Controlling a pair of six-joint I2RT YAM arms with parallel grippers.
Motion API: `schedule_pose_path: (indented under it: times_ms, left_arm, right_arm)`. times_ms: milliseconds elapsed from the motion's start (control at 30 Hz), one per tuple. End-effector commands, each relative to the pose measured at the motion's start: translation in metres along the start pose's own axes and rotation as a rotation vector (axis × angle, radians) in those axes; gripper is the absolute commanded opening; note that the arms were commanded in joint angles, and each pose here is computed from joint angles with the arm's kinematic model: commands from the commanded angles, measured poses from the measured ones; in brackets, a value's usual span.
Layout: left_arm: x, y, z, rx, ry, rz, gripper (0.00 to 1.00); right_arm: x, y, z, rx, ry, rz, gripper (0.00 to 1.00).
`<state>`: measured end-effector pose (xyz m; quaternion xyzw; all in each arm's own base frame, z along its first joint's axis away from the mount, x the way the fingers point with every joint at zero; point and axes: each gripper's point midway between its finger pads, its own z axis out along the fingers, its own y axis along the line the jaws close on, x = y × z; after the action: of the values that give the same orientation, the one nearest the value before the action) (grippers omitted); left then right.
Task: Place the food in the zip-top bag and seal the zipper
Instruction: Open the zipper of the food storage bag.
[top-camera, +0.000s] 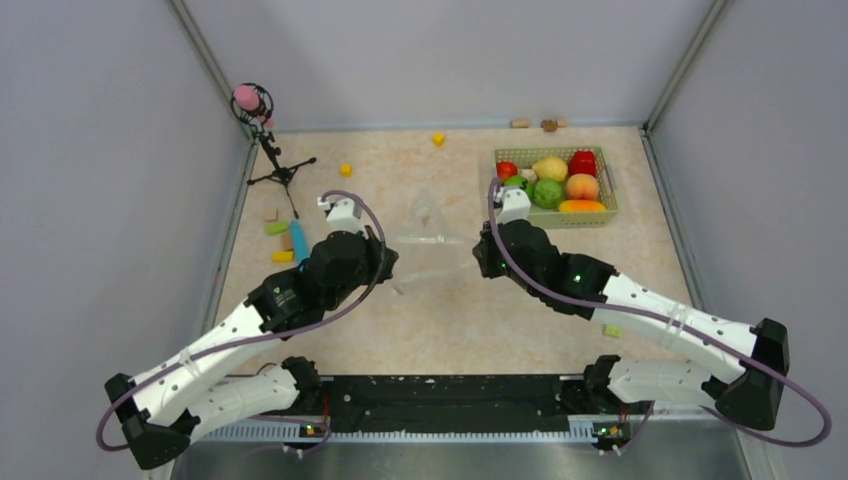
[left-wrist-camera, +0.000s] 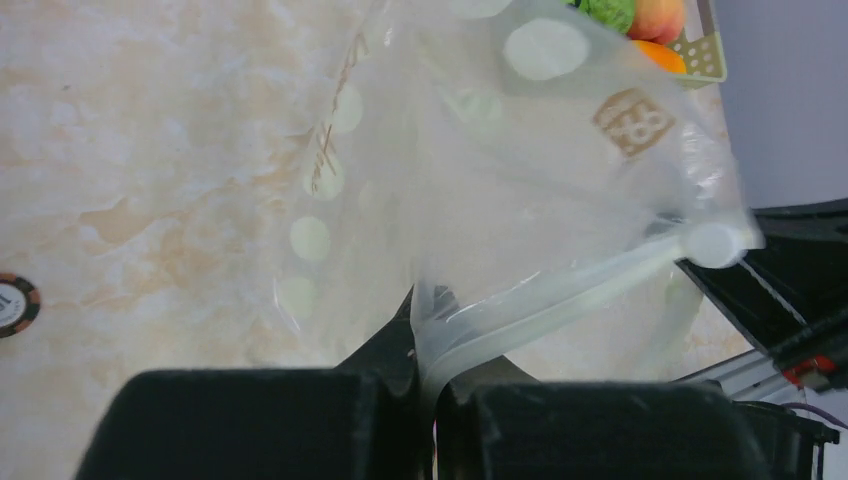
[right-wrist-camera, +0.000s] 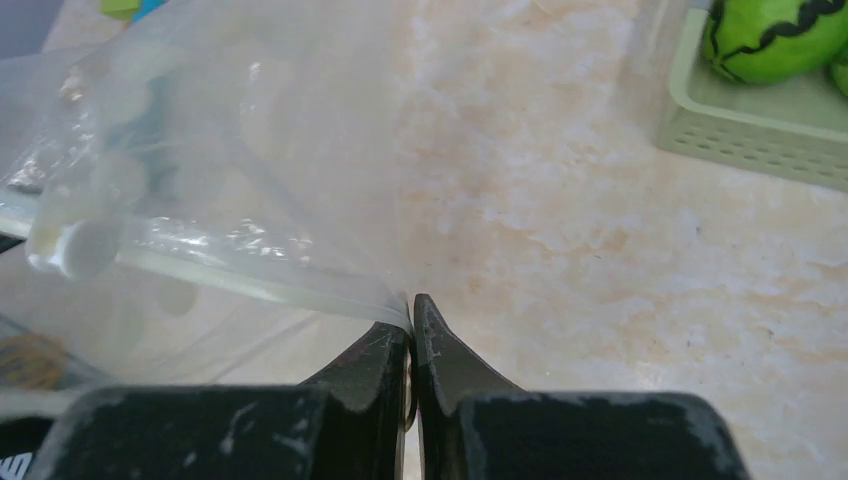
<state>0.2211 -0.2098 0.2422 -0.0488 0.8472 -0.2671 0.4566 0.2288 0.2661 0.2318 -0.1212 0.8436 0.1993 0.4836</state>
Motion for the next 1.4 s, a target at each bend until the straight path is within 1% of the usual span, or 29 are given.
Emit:
schedule_pose_path:
  times_ms: [0, 167, 233, 300, 333, 400, 433, 467, 567, 667, 700, 733, 767, 800, 833, 867, 900, 967, 1033, 1167, 1300, 1367]
  left_arm:
    - [-0.025, 0.041, -0.027, -0.171, -0.121, 0.011, 0.0]
    - [-0.032, 0.069, -0.051, -0.24, -0.184, 0.006, 0.0]
    - [-0.033, 0.075, -0.058, -0.245, -0.199, 0.005, 0.0]
    - [-0.03, 0.076, -0.06, -0.231, -0.187, 0.022, 0.0]
    - [-0.027, 0.074, -0.059, -0.223, -0.171, 0.032, 0.0]
    - [-0.02, 0.068, -0.052, -0.206, -0.127, 0.051, 0.0]
    - [-0.016, 0.064, -0.047, -0.201, -0.1, 0.058, 0.0]
    - [-0.011, 0.061, -0.039, -0.202, -0.073, 0.068, 0.0]
    - [0.0, 0.053, -0.017, -0.216, -0.019, 0.095, 0.0]
    - [0.003, 0.047, 0.002, -0.236, -0.002, 0.119, 0.0]
    - [0.002, 0.046, 0.006, -0.249, -0.006, 0.115, 0.0]
    - [0.001, 0.045, 0.009, -0.257, -0.006, 0.109, 0.0]
    - [-0.001, 0.044, 0.012, -0.264, -0.011, 0.106, 0.0]
    - [-0.002, 0.044, 0.014, -0.278, -0.022, 0.092, 0.0]
    - [-0.004, 0.045, 0.015, -0.289, -0.035, 0.083, 0.0]
    - [-0.008, 0.046, 0.016, -0.298, -0.052, 0.078, 0.0]
    - [-0.011, 0.048, 0.016, -0.312, -0.072, 0.069, 0.0]
    - [-0.013, 0.054, 0.014, -0.333, -0.097, 0.067, 0.0]
    - [-0.006, 0.062, 0.014, -0.34, -0.096, 0.066, 0.0]
    - [-0.002, 0.068, 0.01, -0.329, -0.11, 0.058, 0.0]
    - [0.0, 0.063, 0.01, -0.267, -0.122, 0.042, 0.0]
    - [0.002, 0.064, 0.011, -0.269, -0.122, 0.042, 0.0]
  right_arm:
    - [0.021, -0.063, 0.002, 0.169, 0.014, 0.082, 0.03]
    - [0.06, -0.103, 0.011, 0.245, 0.081, 0.102, 0.03]
    - [0.07, -0.11, 0.012, 0.251, 0.105, 0.098, 0.02]
    - [0.073, -0.112, 0.014, 0.255, 0.107, 0.099, 0.01]
    - [0.072, -0.11, 0.016, 0.237, 0.102, 0.091, 0.01]
    - [0.069, -0.094, 0.022, 0.151, 0.1, 0.075, 0.0]
    - [0.067, -0.083, 0.025, 0.088, 0.098, 0.066, 0.01]
    - [0.065, -0.071, 0.028, 0.02, 0.095, 0.059, 0.05]
    - [0.058, -0.041, 0.033, -0.139, 0.077, 0.066, 0.19]
    - [0.055, -0.016, 0.032, -0.267, 0.097, 0.057, 0.34]
    - [0.049, -0.009, 0.031, -0.299, 0.094, 0.056, 0.41]
    - [0.042, -0.002, 0.03, -0.33, 0.086, 0.057, 0.48]
    - [0.034, 0.005, 0.028, -0.361, 0.073, 0.055, 0.59]
    - [0.023, 0.013, 0.025, -0.39, 0.058, 0.053, 0.72]
    - [0.012, 0.019, 0.023, -0.413, 0.041, 0.052, 0.92]
    - [0.001, 0.024, 0.021, -0.427, 0.026, 0.049, 0.98]
    - [-0.008, 0.027, 0.02, -0.431, 0.015, 0.039, 0.99]
    - [-0.027, 0.025, 0.019, -0.395, -0.013, 0.013, 0.99]
    - [-0.038, 0.013, 0.021, -0.317, -0.03, -0.011, 0.99]
    - [-0.057, -0.023, 0.02, -0.107, -0.104, -0.002, 0.99]
    - [-0.075, -0.071, 0.015, 0.113, -0.179, 0.069, 0.99]
    - [-0.081, -0.094, 0.016, 0.187, -0.185, 0.129, 0.99]
